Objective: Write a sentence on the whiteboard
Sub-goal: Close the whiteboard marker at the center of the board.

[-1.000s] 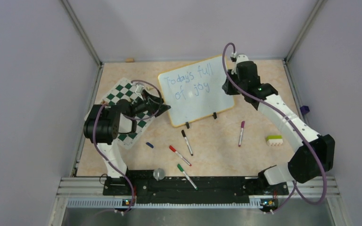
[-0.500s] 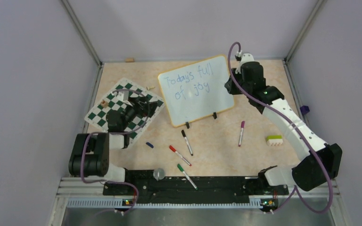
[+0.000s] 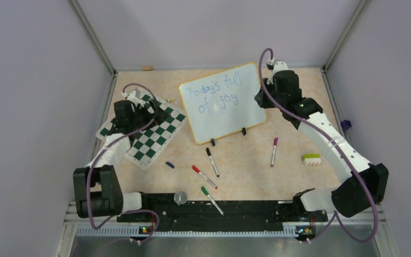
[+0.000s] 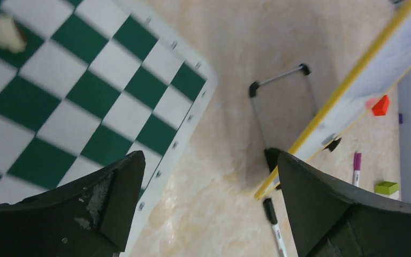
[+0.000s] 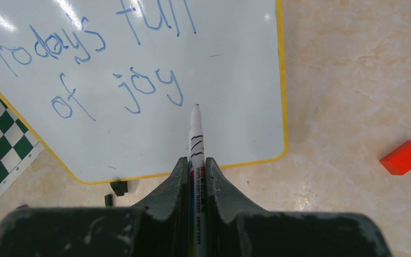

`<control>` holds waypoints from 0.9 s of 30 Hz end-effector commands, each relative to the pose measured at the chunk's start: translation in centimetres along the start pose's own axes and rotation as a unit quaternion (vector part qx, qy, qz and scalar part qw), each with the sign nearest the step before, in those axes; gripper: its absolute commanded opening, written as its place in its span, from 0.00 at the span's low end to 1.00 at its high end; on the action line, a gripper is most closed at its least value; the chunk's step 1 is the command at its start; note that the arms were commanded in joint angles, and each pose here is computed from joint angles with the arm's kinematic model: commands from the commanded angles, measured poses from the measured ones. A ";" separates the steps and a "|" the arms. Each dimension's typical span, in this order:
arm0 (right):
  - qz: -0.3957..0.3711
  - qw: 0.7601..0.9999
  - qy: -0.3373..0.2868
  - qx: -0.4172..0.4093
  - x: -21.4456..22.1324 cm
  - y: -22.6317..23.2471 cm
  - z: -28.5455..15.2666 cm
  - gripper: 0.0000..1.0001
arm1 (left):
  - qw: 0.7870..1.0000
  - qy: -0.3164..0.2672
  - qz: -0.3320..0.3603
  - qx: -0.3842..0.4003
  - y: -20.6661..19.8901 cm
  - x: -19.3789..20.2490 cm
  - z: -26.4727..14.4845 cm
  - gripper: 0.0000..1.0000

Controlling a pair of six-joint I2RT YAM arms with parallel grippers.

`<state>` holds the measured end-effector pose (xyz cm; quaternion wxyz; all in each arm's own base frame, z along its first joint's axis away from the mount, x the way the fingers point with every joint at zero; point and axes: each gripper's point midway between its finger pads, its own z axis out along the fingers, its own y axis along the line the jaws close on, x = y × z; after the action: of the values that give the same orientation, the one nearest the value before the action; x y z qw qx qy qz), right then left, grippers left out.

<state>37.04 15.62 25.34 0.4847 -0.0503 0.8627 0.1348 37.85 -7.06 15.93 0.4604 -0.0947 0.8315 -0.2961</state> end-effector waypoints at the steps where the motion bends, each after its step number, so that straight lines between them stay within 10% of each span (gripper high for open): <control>1: 0.013 0.999 -0.030 -0.015 -2.3 0.6 -1.4 0.00 | 0.987 0.093 -0.084 -0.098 4.2 5.7 -3.5 0.99; 6: 0.014 0.999 -0.032 -0.019 -2.5 0.7 -1.9 0.00 | 0.968 -0.026 -0.103 -0.227 7.1 4.3 -8.0 0.99; 12: 0.014 0.999 -0.031 -0.026 -2.6 1.0 -2.4 0.00 | 0.971 0.059 -0.125 -0.193 6.0 6.8 -7.3 0.99; 17: 0.014 0.999 -0.027 -0.032 -2.4 1.2 -2.8 0.00 | 0.977 0.016 -0.117 -0.180 5.1 5.7 -8.2 0.99; 27: 0.031 0.999 0.000 -0.028 -1.7 1.3 -3.1 0.00 | 0.941 0.036 -0.288 -0.172 5.3 5.7 -8.4 0.98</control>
<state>35.26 15.96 25.36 0.4608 -0.0489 0.8720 0.1579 28.23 -1.46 10.22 0.3137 -0.3622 0.8460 -0.2337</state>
